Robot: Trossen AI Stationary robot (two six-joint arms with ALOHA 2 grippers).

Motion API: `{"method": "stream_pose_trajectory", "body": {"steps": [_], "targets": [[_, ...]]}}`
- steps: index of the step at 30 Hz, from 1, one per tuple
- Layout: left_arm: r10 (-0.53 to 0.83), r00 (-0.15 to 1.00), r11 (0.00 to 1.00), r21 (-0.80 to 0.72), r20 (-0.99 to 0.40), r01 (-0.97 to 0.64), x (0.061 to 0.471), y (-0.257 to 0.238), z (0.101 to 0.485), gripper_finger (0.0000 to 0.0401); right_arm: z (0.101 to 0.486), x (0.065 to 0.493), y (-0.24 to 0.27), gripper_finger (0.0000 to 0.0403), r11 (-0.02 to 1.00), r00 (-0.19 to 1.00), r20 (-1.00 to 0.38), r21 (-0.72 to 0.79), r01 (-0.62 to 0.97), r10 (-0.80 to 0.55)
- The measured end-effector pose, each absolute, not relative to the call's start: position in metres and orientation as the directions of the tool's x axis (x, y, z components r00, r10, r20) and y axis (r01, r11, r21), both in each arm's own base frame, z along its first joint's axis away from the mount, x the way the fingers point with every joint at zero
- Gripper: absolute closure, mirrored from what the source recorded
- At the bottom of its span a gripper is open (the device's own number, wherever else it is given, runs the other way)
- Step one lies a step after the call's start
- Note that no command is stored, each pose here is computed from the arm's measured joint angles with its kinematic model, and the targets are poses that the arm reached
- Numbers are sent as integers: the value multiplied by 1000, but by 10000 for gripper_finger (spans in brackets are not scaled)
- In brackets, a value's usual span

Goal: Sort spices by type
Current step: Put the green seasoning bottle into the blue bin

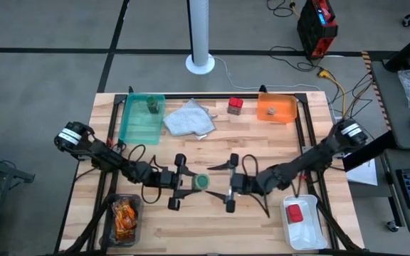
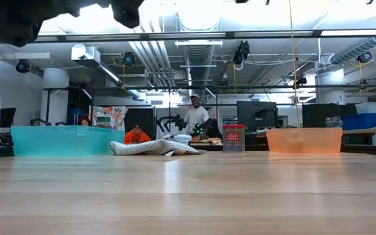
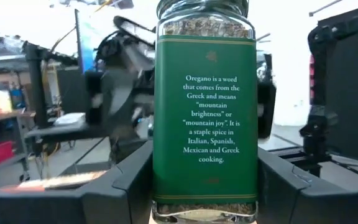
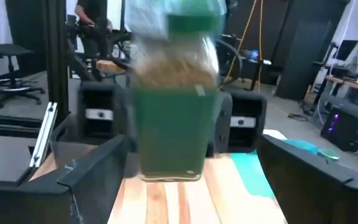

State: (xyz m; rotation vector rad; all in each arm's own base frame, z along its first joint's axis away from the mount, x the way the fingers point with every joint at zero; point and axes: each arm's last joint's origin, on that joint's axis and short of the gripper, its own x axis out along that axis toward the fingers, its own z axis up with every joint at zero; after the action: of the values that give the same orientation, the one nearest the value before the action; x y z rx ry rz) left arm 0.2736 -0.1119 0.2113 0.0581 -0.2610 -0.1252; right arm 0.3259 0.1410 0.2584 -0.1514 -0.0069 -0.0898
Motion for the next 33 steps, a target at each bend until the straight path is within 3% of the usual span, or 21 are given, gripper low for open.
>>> {"method": "stream_pose_trajectory", "body": {"steps": [6,11,15,19,20,27,33], "targets": [[-135,957,989,98,258,113,274,-113,212,218,262,345,143,59,977,993,84,-190,100,-85],[-134,958,989,99,252,112,274,-113,212,218,263,357,144,86,976,996,84,-212,44,-26],[-134,958,989,97,255,112,274,-112,212,218,265,360,144,133,972,996,87,-228,46,-26],[-131,958,989,95,254,110,274,-112,212,218,267,359,144,211,974,996,85,-220,45,-27],[-125,959,990,93,254,105,274,-112,212,214,267,359,144,212,975,996,82,-218,44,-27],[-55,972,998,51,227,44,274,-110,210,72,272,348,141,212,958,995,-42,-277,78,-93],[-22,976,999,50,219,12,271,-108,217,52,285,325,146,212,956,961,-225,-279,93,-159]]}}
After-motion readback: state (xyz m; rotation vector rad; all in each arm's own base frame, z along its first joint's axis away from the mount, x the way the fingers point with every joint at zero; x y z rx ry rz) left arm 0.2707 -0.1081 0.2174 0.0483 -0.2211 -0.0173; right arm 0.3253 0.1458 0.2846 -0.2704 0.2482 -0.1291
